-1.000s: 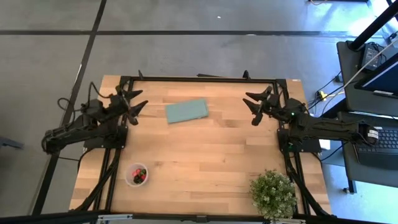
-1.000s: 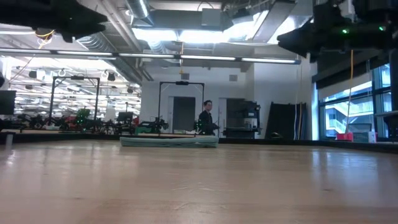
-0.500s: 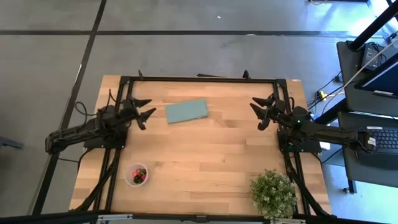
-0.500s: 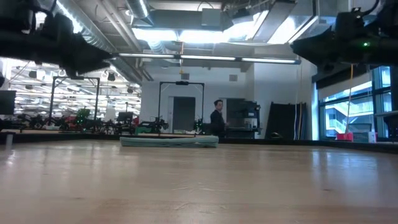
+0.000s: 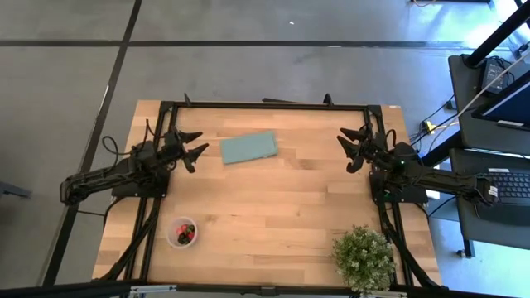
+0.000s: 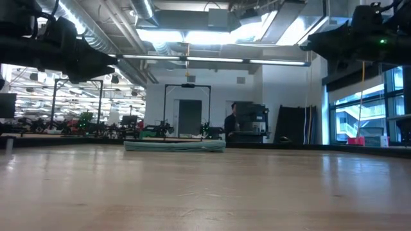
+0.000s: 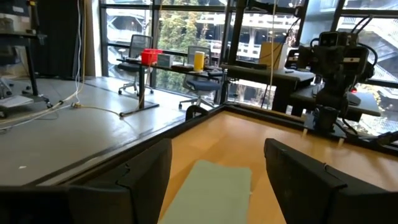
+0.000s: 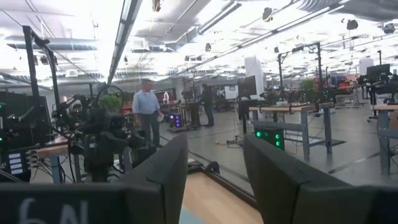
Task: Pick and placing Produce into tupperware
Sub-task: Return to Home Position
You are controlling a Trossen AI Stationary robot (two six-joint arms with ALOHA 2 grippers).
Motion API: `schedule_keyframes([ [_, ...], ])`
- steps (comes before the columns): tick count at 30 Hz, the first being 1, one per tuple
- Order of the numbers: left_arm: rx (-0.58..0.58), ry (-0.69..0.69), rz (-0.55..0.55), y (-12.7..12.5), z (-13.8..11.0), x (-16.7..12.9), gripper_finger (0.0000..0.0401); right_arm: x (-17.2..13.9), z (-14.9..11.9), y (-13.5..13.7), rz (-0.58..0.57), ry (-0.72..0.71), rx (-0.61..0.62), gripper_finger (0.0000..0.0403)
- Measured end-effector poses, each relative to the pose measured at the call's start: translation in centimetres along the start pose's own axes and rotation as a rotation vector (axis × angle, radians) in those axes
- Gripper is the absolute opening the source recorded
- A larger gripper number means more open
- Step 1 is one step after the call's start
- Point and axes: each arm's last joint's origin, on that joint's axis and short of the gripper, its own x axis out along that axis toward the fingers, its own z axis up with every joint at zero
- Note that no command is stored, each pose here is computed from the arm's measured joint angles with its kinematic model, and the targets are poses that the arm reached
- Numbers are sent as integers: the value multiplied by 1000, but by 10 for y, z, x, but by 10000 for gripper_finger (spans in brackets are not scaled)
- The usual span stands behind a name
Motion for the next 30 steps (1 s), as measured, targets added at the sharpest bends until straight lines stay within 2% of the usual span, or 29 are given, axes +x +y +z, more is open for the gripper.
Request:
schedule_keyframes([
  [8,0,0,0,0,0,0,247,-7,3,0,1,-4,52,158],
  [14,0,0,0,0,0,0,247,-15,4,-1,2,-7,47,158],
  [24,0,0,0,0,0,0,247,-20,-8,-3,-13,126,29,158],
  [30,0,0,0,0,0,0,247,-24,-24,-4,-25,306,18,158],
])
